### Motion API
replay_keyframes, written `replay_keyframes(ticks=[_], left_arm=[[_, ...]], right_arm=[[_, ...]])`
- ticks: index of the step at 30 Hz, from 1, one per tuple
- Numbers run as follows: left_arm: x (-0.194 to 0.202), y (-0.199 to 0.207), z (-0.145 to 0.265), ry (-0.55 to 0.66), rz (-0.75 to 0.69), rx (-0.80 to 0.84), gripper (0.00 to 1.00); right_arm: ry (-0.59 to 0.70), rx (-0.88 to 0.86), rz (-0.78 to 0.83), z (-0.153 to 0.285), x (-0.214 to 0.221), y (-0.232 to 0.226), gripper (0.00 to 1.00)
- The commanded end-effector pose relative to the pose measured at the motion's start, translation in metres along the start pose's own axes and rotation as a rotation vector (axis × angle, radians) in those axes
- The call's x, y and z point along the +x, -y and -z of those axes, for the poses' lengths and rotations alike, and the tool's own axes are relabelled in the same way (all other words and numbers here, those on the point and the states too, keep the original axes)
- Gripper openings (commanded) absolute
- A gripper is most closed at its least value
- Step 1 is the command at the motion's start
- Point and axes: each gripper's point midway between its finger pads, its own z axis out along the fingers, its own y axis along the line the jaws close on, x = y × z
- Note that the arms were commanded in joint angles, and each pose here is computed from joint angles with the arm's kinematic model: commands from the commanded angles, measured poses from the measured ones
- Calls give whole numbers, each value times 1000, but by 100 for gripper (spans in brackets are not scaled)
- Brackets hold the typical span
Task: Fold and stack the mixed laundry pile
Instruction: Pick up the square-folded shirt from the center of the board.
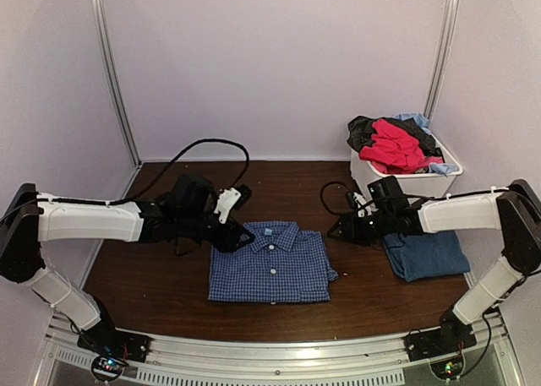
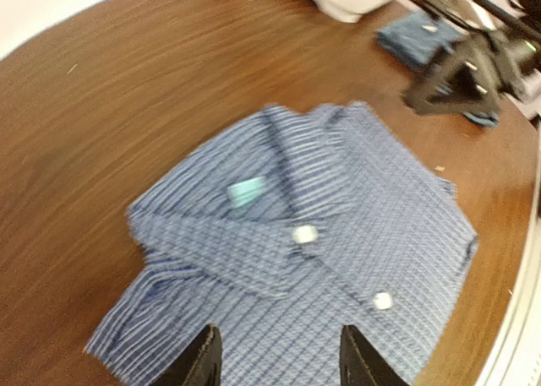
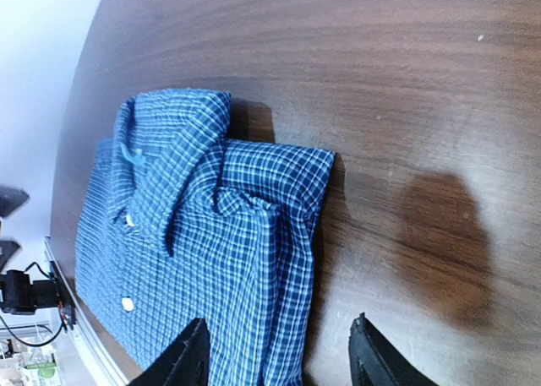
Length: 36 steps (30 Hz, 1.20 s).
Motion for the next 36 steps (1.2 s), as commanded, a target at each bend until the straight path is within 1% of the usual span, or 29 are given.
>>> replay_keyframes(ticks=[1,4,6,10,11,13,16,20,22,27,28,29,30,31,32,33,35,36], left_arm=[[-19,88,-2,86,-398,141,48],[-7,143,-22,88,-627,192,45],[4,168,-38,64,-733,210,44],[29,205,-72,-17,-915,225,40],[34,214,-78,-33,-949,239,40],[42,220,-93,-68,-994,217,38],[51,221,-107,-96,-1019,198,37],[56,210,-123,-124,-1026,136,37],[63,204,-131,-157,-1039,111,37],[78,196,-145,-205,-1061,94,37],[80,196,-146,-208,-1066,97,34],[80,196,-147,-210,-1067,99,27],[78,197,-145,-197,-1062,100,15],[71,200,-141,-158,-1053,103,7],[65,204,-136,-116,-1044,112,3],[58,208,-129,-73,-1033,123,0],[42,214,-116,6,-999,136,0],[37,215,-112,27,-988,139,0]], right_arm=[[89,-114,-16,40,-10,-14,58],[94,-154,-56,54,-4,-10,60],[83,-171,-81,57,3,-7,61],[68,-196,-114,58,17,-2,60],[63,-203,-125,57,21,-1,60],[47,-212,-146,55,29,2,60],[39,-221,-171,53,37,5,61],[31,-219,-198,52,46,10,64],[24,-223,-206,50,50,11,65],[3,-236,-225,44,53,13,69],[-6,-236,-229,42,55,14,70],[-12,-238,-232,40,55,15,70],[-21,-240,-235,37,57,15,71],[-30,-247,-241,34,58,15,75],[-39,-259,-246,32,58,14,81],[-52,-276,-254,30,60,13,87],[-67,-302,-273,26,60,9,93],[-75,-307,-281,25,61,9,95]])
